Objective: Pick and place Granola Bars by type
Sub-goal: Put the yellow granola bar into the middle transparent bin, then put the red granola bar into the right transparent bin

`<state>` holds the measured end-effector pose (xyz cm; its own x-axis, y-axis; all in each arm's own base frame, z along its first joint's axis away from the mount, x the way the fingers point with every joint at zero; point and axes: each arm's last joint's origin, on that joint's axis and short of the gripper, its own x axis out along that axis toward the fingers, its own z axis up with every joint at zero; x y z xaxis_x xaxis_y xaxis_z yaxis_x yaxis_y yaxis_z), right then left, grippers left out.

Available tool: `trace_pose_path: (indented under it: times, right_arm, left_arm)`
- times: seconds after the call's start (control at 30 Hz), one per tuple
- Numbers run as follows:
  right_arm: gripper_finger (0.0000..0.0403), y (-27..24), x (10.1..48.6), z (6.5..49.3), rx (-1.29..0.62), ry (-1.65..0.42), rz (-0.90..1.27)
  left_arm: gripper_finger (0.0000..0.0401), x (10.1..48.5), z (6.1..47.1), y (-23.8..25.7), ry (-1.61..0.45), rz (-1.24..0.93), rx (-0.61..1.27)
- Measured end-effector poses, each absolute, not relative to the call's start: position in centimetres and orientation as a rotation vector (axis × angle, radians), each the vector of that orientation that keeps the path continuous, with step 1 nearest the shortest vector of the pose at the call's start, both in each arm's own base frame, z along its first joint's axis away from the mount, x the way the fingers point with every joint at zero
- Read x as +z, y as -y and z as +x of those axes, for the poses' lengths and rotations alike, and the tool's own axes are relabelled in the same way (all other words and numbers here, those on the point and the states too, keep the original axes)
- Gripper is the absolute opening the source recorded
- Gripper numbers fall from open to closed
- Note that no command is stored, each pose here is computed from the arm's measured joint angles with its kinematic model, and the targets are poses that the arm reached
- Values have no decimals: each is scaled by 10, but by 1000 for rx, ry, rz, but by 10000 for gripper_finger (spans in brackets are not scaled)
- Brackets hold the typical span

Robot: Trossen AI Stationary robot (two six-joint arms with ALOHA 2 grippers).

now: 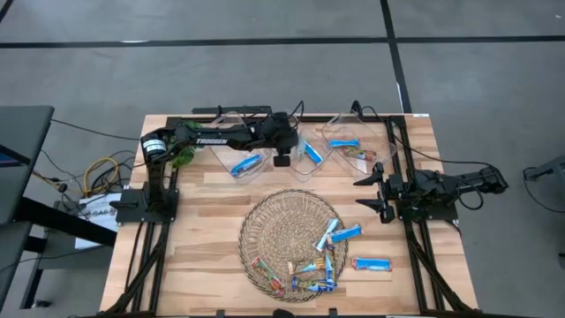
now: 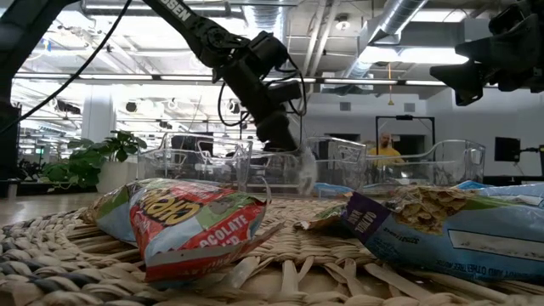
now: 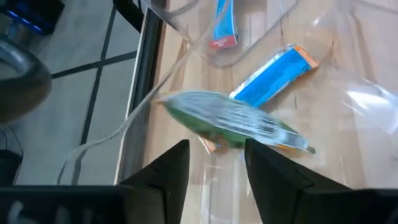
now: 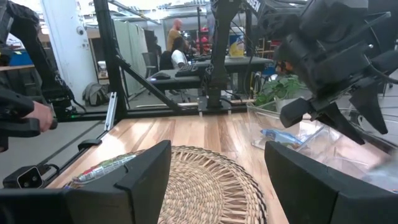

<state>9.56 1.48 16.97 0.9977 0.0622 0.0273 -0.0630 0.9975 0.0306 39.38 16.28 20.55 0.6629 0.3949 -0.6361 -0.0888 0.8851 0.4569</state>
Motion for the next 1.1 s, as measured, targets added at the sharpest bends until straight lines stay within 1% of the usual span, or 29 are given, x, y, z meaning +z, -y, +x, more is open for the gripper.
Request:
trace_pose_path:
  times: [0.2,0.33,0.47,0.6,0.7,0.8,0.97,1.1]
  right_arm:
    - [255,-15,170,96,63,27,32]
    - [255,-15,170,96,63,27,31]
    - [255,-15,170,96,63,26,32]
    - [255,-15,170,96,63,27,31]
    - [255,-15,170,96,63,27,32]
    - [255,-15,170,96,63,27,31]
    - [255,-15,170,96,63,26,31]
    - [255,-15,170,96,63,27,31]
  left_arm:
    - [151,210,399,-159,-747,413,293]
    - [151,217,402,-150,-698,365,308]
    - [151,236,404,-131,-619,326,296]
    - [151,256,405,-100,-551,319,247]
    - [151,266,405,-71,-531,326,176]
    - [151,270,404,-34,-541,339,45]
    - [151,262,399,26,-605,343,-175]
    - [151,259,392,67,-633,310,-293]
